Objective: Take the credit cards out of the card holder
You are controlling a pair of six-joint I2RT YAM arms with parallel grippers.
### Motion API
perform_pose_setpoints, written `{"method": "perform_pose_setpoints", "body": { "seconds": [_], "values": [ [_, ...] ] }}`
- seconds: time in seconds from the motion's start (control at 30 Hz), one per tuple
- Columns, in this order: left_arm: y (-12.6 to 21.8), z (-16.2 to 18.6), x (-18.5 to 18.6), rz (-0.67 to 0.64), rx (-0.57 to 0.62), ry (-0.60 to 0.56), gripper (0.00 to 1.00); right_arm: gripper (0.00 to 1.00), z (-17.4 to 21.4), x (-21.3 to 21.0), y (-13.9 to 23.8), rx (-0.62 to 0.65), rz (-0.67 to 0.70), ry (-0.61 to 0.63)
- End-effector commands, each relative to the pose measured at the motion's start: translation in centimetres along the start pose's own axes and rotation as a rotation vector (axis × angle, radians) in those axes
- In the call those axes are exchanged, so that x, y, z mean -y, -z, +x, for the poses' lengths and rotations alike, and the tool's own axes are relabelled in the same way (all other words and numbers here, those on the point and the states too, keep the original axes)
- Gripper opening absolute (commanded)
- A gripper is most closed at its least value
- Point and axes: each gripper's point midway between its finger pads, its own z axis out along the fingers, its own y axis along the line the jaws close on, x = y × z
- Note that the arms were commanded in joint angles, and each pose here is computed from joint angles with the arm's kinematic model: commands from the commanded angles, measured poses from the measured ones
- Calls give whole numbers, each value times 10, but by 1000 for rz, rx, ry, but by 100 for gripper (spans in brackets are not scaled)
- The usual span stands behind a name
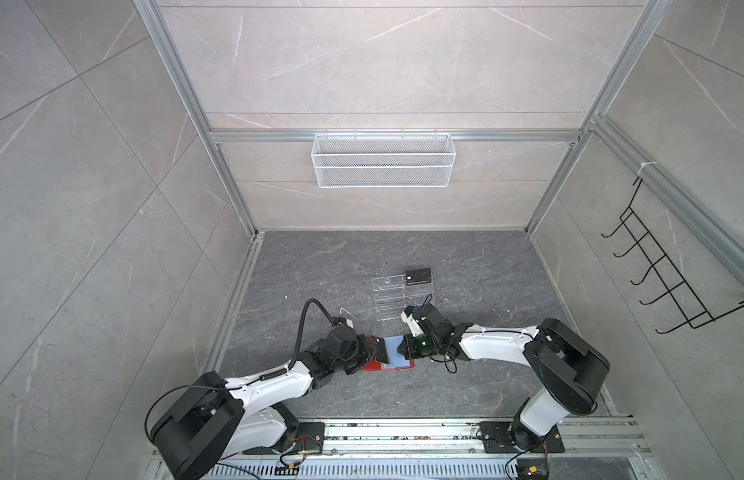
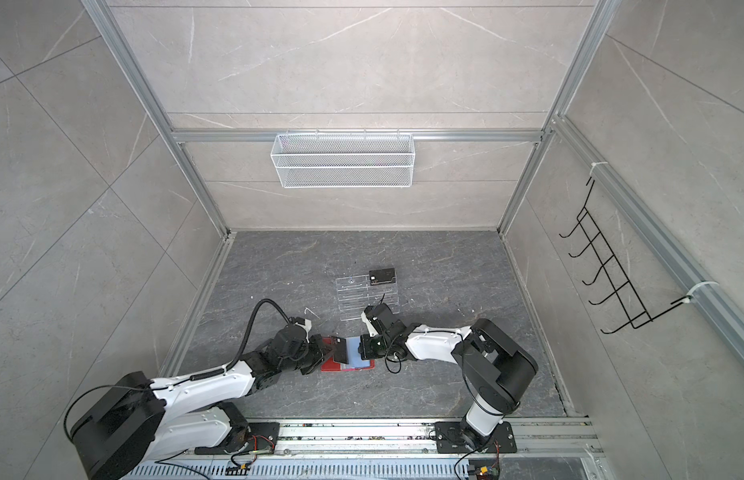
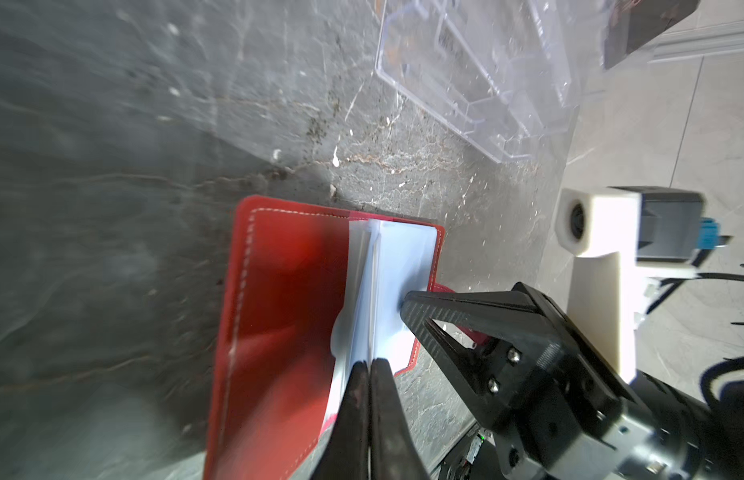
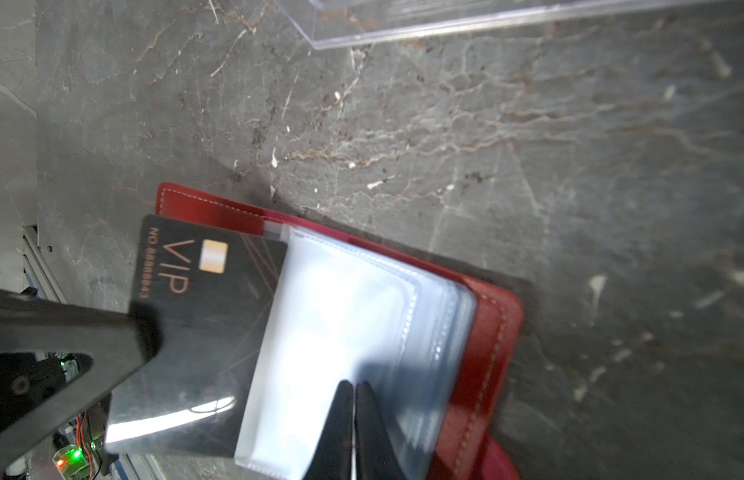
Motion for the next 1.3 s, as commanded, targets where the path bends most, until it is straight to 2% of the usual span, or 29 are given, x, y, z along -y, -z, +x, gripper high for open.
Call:
{"method": "perform_pose_setpoints", "body": {
  "seconds": [0.0, 0.1, 0.23, 0.3, 0.33, 0.4, 0.53, 0.67, 0.73, 1.0, 1.27],
  "values": [
    [18, -5, -4, -58, 35, -50, 0, 12, 17, 13, 1, -54, 62, -26],
    [40, -18, 30, 14, 84, -101, 0, 27, -14, -20, 28, 45, -9, 26],
    [66, -38, 83, 174, 144, -140, 0, 52, -63, -53, 89, 224, -43, 91],
    [73, -46, 109, 277, 160, -143, 0, 59, -84, -55, 117, 290, -78, 70],
    [76, -51, 122, 328, 167, -143, 0, 73, -95, -54, 133, 321, -110, 48],
    [77, -59, 147, 415, 161, -141, 0, 79, -114, -51, 162, 386, -172, -2],
    [74, -66, 199, 583, 112, -141, 0, 80, -140, -51, 202, 457, -283, -31],
    [76, -70, 247, 752, 58, -137, 0, 77, -153, -57, 218, 468, -393, -55],
    [74, -71, 261, 789, 37, -140, 0, 74, -157, -60, 225, 484, -445, -58],
    [63, -71, 272, 825, 2, -130, 0, 61, -161, -71, 231, 497, -548, -54],
    [61, -69, 275, 846, -10, -129, 0, 40, -163, -73, 223, 474, -601, -72]
  ]
}}
